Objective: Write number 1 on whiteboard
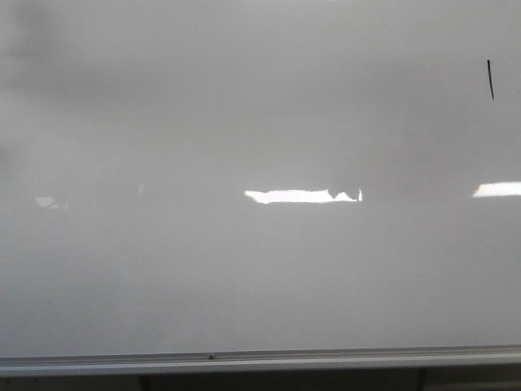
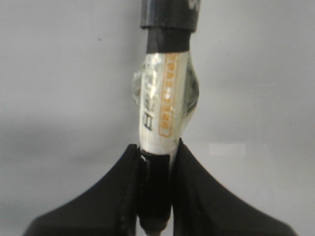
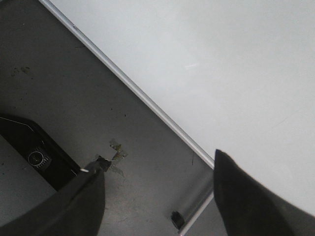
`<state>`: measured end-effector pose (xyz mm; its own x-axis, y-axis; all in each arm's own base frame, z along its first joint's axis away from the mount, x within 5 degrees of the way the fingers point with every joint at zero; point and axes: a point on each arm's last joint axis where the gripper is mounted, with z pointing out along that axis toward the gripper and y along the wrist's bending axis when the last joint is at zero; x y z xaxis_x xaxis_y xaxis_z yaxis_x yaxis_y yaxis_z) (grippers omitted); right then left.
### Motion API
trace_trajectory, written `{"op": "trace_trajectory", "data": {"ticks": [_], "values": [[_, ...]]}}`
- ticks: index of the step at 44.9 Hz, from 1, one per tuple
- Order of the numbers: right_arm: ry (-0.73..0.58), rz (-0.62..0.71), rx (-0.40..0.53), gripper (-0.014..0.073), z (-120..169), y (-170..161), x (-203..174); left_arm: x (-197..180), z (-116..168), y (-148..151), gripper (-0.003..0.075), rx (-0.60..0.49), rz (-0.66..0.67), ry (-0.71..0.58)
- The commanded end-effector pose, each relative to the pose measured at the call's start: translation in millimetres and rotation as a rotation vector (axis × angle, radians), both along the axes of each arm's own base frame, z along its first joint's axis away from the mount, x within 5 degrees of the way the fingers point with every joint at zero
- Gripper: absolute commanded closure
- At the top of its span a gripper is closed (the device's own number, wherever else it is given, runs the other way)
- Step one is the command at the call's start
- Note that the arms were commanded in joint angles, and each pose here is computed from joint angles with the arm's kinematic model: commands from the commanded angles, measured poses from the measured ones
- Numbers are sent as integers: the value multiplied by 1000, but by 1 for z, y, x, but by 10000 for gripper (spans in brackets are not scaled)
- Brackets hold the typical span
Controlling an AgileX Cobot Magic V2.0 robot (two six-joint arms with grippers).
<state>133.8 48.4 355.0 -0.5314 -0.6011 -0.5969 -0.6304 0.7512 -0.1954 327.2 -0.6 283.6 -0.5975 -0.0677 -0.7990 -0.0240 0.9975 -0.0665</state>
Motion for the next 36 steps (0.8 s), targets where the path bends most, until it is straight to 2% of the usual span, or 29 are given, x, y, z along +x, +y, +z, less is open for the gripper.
{"op": "trace_trajectory", "data": {"ticks": [1, 6, 10, 14, 18, 22, 28, 36], "values": [[-88, -15, 30, 98, 13, -1, 2, 12, 23, 0, 655, -17, 17, -145], [-87, -15, 31, 98, 13, -1, 1, 19, 20, 0, 651, -17, 17, -132], [-86, -15, 32, 98, 13, -1, 1, 23, 17, 0, 602, -17, 16, -121], [-86, -15, 33, 98, 13, -1, 1, 24, 14, 0, 512, -18, 15, -103], [-86, -15, 33, 98, 13, -1, 1, 24, 13, 0, 379, -14, 13, -99], [-86, -17, 35, 98, 13, -1, 1, 23, 14, 0, 291, -13, 11, -90], [-74, -67, 53, 98, 13, -2, 2, 15, 21, 0, 278, 15, -6, -55], [-38, -278, 108, 98, 12, -11, 1, -18, 53, 0, 278, 31, -20, -50]]}}
